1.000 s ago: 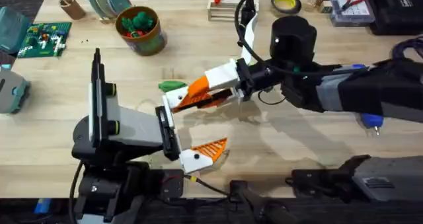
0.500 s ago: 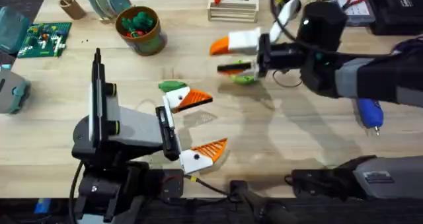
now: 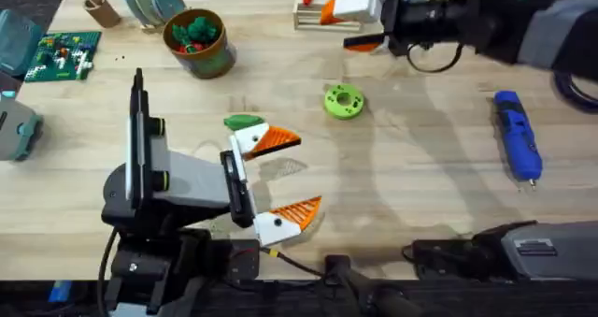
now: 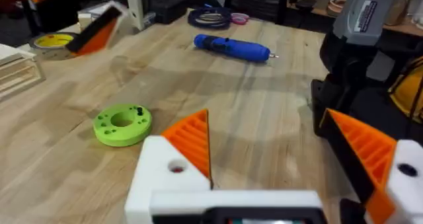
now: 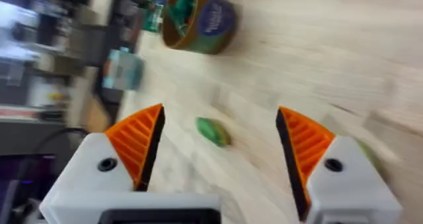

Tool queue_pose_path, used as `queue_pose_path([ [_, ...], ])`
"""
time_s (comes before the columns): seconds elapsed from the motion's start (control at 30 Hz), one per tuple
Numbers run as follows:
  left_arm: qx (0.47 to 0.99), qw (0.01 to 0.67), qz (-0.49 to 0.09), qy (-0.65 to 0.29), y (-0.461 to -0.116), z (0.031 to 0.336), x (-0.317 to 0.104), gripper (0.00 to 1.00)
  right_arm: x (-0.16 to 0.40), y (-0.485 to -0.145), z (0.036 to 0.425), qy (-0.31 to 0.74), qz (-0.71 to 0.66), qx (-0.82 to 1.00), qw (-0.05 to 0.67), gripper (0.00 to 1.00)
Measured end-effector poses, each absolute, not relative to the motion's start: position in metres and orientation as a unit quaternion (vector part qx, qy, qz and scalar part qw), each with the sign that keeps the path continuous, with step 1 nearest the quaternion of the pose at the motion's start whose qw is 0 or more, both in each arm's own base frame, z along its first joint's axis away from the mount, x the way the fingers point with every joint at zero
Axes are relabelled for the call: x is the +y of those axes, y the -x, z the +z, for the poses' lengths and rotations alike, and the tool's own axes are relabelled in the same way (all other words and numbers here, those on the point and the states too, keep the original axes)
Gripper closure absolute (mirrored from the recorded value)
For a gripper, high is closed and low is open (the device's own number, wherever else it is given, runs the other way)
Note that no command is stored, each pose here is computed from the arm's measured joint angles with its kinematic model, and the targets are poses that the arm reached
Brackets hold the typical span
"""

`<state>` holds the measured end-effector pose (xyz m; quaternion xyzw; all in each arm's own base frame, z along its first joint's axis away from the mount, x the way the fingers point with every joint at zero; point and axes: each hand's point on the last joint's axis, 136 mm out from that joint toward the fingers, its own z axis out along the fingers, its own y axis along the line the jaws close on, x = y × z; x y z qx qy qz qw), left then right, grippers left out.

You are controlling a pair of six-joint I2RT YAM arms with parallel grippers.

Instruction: Pick up the gripper from the table and insert it into the empty holder that is missing its gripper. Then pick up a screw, insert it into the mounting hole, and use the screwdriver to tighten it. Finally, clean up the table by picking up the vegetable and placing it into the bucket.

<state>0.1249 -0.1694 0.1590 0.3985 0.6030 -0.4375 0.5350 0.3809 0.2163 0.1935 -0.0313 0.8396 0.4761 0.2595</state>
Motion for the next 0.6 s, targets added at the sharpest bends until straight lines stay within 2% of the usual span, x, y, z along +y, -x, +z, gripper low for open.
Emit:
queue_pose_path([
  [0.1, 0.603, 0.535, -0.438, -0.398, -0.125, 0.159, -0.169, 0.008, 0.207, -0.377, 0.194, 0.051, 0.429, 0.863, 0.262, 0.03],
  [0.27, 0.603, 0.535, -0.438, -0.398, -0.125, 0.159, -0.169, 0.007, 0.179, -0.349, 0.185, 0.082, 0.317, 0.909, 0.256, 0.03],
  [0.6, 0.603, 0.535, -0.437, -0.398, -0.125, 0.159, -0.169, 0.007, 0.152, -0.32, 0.146, 0.166, 0.158, 0.949, 0.216, 0.028],
])
